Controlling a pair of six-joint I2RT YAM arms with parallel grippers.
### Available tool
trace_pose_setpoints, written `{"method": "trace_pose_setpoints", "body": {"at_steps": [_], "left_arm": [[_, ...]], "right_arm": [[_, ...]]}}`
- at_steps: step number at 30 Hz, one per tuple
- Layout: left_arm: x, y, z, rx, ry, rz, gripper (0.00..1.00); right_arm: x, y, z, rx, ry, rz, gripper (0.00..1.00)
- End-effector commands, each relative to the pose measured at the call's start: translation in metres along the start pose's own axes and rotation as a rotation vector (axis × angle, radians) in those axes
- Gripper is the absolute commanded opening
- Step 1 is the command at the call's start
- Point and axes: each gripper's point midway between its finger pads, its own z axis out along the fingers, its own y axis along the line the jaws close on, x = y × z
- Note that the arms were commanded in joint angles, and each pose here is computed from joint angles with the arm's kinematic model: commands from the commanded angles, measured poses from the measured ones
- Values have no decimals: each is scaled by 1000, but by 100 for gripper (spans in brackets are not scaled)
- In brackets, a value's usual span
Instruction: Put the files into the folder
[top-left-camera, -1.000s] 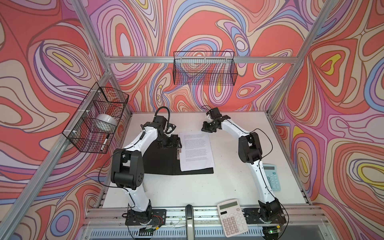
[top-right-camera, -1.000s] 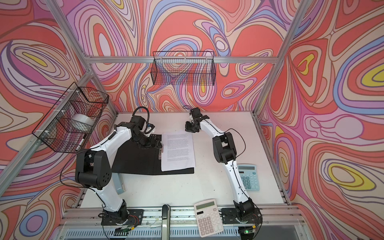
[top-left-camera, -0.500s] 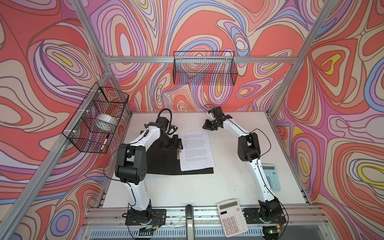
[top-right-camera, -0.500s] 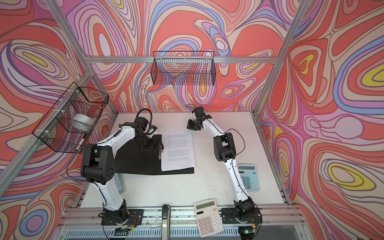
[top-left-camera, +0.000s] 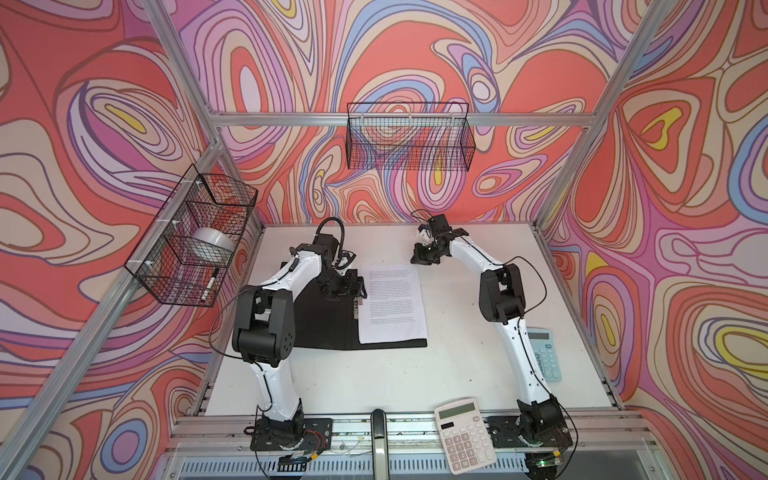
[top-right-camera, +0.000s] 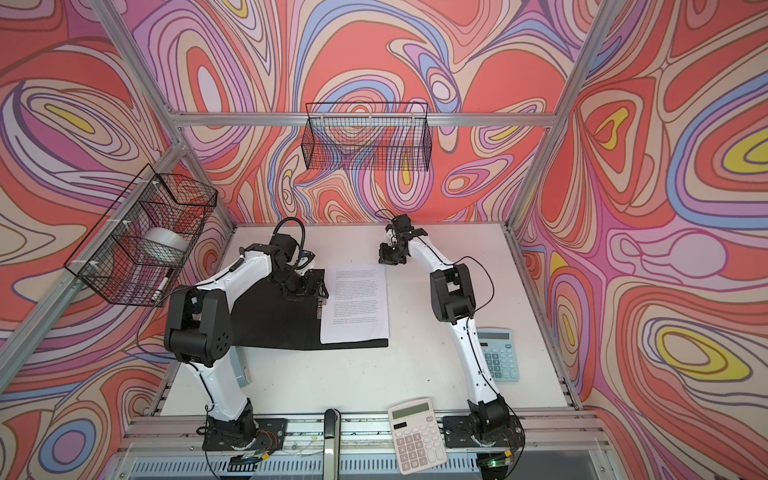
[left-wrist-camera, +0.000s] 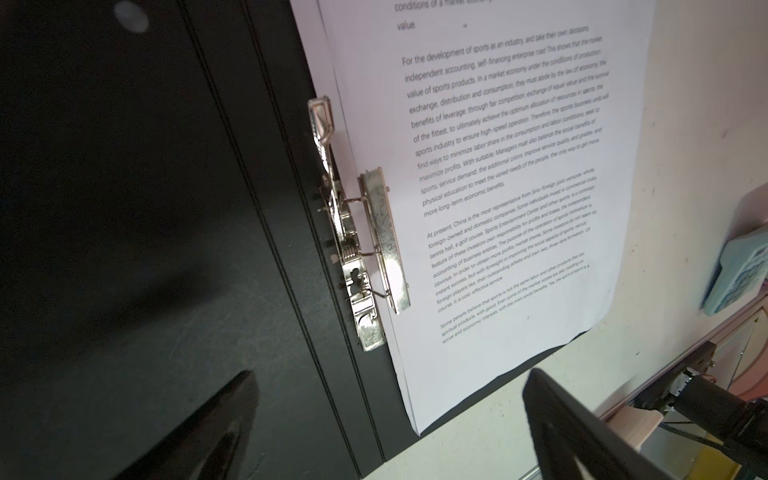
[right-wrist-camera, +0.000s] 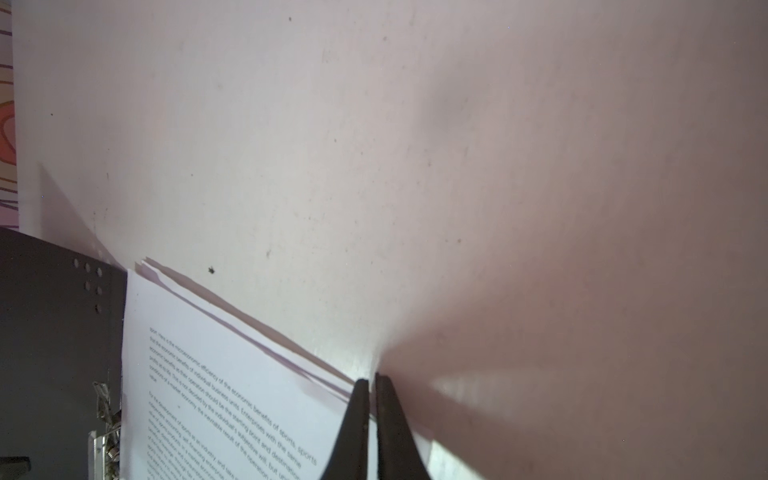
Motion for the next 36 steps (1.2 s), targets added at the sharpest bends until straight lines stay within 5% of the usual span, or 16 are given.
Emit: {"method": "trace_pose_setpoints", "body": {"at_steps": [1,8,16,22,36], "left_arm": [[0,-3,1,8,22,-2,100],[-3,-1,1,-1,20,0,100],[-17,0,-7,-32,-19,-19,100],[-22,-4,-5,-8,-10,-49,100],[-20,1,21,-11,47,-65,100]], "right_arm": [[12,-3,-12,36,50,4,4],[9,1,-20,29,43,3,10],[-27,5,-84,117,-155,80,27],[16,18,-95,-22,-67,204,37],[94,19,-72,-175,52,374,41]]}}
